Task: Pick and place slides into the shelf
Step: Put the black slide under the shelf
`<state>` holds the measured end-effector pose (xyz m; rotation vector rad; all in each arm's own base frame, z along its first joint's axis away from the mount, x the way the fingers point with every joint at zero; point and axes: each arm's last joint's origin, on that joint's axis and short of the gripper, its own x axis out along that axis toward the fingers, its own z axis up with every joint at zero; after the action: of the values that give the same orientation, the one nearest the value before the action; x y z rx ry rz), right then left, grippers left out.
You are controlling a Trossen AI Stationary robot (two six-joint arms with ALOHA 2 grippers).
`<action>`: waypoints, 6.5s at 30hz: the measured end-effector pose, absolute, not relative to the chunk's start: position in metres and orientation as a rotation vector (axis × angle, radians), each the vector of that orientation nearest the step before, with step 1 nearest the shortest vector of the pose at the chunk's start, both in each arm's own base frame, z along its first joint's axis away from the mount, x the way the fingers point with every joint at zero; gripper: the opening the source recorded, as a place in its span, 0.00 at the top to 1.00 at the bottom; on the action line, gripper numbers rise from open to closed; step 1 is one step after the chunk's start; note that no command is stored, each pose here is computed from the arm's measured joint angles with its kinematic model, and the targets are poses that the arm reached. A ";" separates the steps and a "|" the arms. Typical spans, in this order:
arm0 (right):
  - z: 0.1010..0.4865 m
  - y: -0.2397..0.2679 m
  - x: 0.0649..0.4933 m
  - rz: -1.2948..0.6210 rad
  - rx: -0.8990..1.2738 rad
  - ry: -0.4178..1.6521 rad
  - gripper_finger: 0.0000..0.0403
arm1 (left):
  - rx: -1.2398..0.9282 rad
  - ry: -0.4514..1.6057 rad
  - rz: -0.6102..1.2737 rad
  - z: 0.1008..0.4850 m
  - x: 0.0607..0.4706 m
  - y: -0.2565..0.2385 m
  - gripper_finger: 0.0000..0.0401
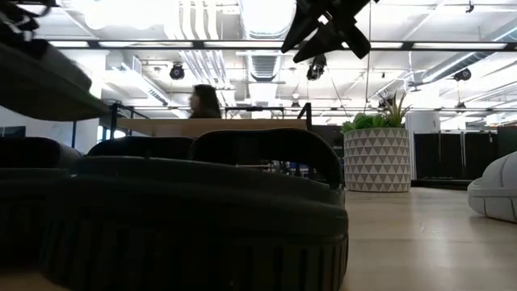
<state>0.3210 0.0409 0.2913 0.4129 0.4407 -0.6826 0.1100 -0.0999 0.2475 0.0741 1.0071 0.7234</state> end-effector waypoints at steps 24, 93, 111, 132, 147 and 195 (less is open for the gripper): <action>0.291 0.042 0.321 -0.661 0.426 0.453 0.70 | 0.154 1.028 0.887 0.181 0.174 -0.032 1.00; 0.287 0.039 0.319 -0.671 0.470 0.478 0.73 | -0.087 1.020 0.609 0.211 0.184 0.000 0.46; 0.287 0.036 0.320 -0.681 0.474 0.476 0.73 | -0.270 0.949 0.371 0.249 0.182 -0.007 0.46; 0.285 0.036 0.318 -0.686 0.464 0.498 0.73 | -0.418 1.045 -0.009 0.247 0.183 -0.030 0.47; 0.285 0.037 0.318 -0.663 0.475 0.513 0.73 | -0.426 1.038 -0.122 0.244 0.193 -0.055 0.98; 0.281 0.037 0.315 -0.671 0.480 0.568 0.73 | -0.017 1.245 0.320 0.169 0.224 -0.003 1.00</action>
<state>0.3147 0.0367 0.2808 0.4805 0.5678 -0.6709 0.2240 -0.0030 0.1690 -0.0175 1.2453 0.3196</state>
